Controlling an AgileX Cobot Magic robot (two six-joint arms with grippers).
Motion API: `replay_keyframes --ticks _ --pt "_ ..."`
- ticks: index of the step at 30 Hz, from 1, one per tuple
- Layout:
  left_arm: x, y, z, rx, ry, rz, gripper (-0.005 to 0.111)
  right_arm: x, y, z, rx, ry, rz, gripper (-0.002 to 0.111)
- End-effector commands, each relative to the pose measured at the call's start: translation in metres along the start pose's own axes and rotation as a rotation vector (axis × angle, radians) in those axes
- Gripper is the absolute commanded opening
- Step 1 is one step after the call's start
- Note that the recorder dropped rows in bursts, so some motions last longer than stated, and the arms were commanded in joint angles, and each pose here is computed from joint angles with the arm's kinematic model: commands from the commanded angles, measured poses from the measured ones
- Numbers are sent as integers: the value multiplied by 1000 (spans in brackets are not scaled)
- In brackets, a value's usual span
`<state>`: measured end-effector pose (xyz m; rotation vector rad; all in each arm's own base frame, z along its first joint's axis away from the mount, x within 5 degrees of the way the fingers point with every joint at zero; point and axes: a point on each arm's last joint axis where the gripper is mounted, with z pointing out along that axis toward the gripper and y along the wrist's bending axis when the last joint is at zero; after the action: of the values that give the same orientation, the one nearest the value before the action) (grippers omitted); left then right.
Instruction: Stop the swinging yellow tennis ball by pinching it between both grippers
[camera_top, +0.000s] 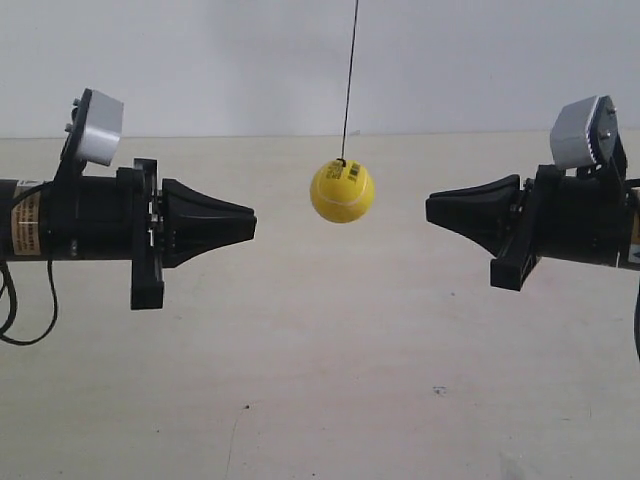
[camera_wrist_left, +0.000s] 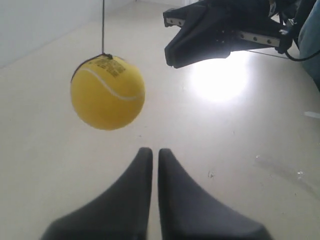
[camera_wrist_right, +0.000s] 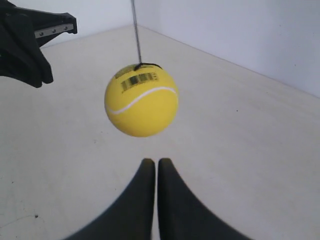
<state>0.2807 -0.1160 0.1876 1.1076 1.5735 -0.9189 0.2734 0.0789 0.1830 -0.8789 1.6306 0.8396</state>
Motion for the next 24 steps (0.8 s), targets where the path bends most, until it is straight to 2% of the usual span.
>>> replay_keyframes --ticks 1,10,14,19,24 --pt "-4 8 6 24 -45 -19 5 -2 -2 0 20 -9 -18 0" --pt "-7 18 11 45 -51 -20 5 -16 -14 4 26 -32 -60 0" --pt "-10 21 12 43 -45 -16 5 -9 -27 12 28 -13 -31 0" --pt "-14 22 12 84 -14 -20 5 3 -39 26 -77 -9 34 0" --pt "-12 20 12 115 22 -18 5 3 -40 28 -115 25 48 0"
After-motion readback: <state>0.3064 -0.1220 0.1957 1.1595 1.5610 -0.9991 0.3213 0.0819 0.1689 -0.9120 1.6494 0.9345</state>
